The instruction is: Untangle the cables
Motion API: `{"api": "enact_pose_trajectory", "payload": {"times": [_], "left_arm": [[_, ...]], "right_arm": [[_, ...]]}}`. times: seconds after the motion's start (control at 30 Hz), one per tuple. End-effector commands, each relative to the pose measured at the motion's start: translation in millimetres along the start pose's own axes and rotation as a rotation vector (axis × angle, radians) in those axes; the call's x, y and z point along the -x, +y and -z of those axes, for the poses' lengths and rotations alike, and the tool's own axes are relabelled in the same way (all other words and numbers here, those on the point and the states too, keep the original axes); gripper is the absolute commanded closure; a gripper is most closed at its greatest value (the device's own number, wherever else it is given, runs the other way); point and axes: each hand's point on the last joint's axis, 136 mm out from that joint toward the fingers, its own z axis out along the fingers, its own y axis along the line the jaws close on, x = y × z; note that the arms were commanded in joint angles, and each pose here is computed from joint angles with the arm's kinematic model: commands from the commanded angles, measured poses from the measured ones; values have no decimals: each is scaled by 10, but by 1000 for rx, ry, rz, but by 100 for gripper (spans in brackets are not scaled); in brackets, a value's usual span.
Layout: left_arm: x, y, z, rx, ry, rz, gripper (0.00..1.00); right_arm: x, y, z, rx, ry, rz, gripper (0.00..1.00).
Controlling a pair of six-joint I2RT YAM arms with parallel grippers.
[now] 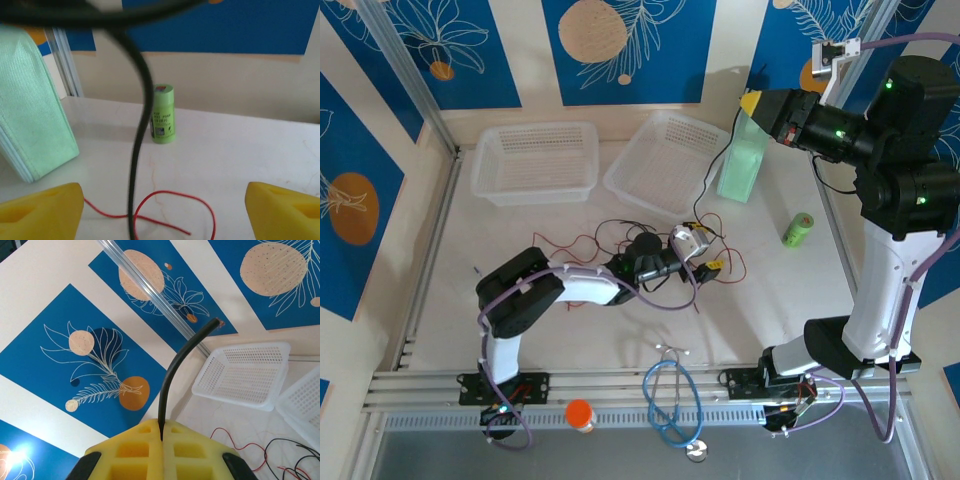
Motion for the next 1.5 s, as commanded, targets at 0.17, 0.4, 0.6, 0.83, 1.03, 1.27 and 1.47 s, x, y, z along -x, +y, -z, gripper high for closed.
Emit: {"api": "enact_pose_trajectory", "payload": {"times": [0.17, 0.4, 0.6, 0.83, 1.03, 1.27, 1.47], "left_arm": [[108, -34, 109, 19, -42, 18, 55], [143, 42, 48, 57, -80, 22, 44], [125, 71, -78, 60, -72, 17, 37], [91, 123, -165, 80, -70, 14, 54], [70, 176, -144, 115, -74, 27, 99], [-48, 315, 382, 252, -11, -6, 100], [-483, 609, 1003, 481, 161, 28, 100]], "right_arm": [[27, 29, 60, -20, -26, 3, 100], [35, 102, 132, -11, -42, 4, 100], [13, 133, 161, -4, -38, 1, 100], [27, 143, 207, -9, -51, 1, 100], [53, 122, 272, -29, -72, 2, 100], [151, -164, 393, -178, -149, 17, 100], [303, -399, 639, -334, -253, 43, 100]]}}
